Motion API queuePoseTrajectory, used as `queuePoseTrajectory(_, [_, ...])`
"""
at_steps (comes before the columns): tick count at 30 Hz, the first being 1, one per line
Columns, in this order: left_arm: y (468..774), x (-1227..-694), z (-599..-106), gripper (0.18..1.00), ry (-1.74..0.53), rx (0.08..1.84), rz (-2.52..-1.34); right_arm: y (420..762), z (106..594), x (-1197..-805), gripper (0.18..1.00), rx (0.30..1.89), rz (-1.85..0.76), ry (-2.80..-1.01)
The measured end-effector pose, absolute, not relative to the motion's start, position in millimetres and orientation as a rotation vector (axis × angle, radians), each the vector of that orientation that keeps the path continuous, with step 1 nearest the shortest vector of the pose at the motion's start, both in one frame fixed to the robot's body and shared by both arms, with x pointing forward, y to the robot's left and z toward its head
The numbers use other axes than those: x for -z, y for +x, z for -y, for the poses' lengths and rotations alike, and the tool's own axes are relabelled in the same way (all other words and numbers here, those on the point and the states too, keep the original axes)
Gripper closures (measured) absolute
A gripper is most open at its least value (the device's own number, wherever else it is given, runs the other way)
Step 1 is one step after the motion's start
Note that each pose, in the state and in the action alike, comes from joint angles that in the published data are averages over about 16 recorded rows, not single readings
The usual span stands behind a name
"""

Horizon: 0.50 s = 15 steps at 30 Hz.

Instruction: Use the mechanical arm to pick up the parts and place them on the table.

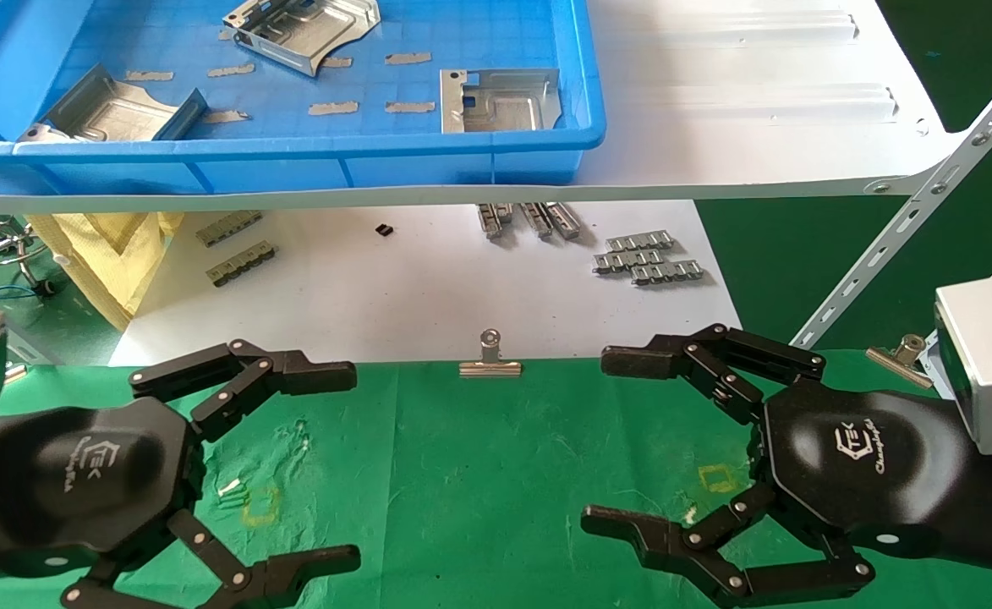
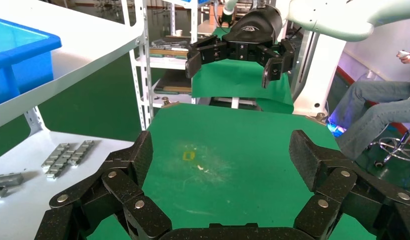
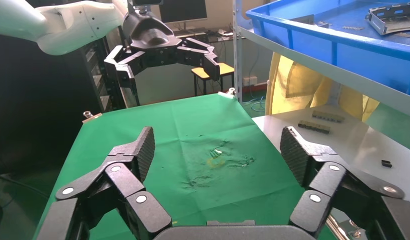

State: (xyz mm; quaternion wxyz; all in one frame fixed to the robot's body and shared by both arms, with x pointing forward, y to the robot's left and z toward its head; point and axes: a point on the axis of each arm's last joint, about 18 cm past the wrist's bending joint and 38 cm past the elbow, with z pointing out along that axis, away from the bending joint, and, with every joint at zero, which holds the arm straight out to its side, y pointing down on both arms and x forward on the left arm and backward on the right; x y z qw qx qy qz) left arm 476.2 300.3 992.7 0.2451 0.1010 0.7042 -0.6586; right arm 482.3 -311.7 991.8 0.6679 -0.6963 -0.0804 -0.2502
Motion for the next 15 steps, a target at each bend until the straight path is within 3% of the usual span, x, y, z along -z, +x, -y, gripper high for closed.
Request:
queuePoseTrajectory(9, [476.2, -992.7, -300.2, 0.184, 0.276, 1.798, -1.922, 482.3, 311.7, -991.8, 0.326, 0.564, 0.181, -1.571])
queuePoseTrajectory(15, [476.2, -992.7, -300.2, 0.184, 0.276, 1.798, -1.922, 482.3, 311.7, -991.8, 0.449, 0.564, 0.181, -1.571])
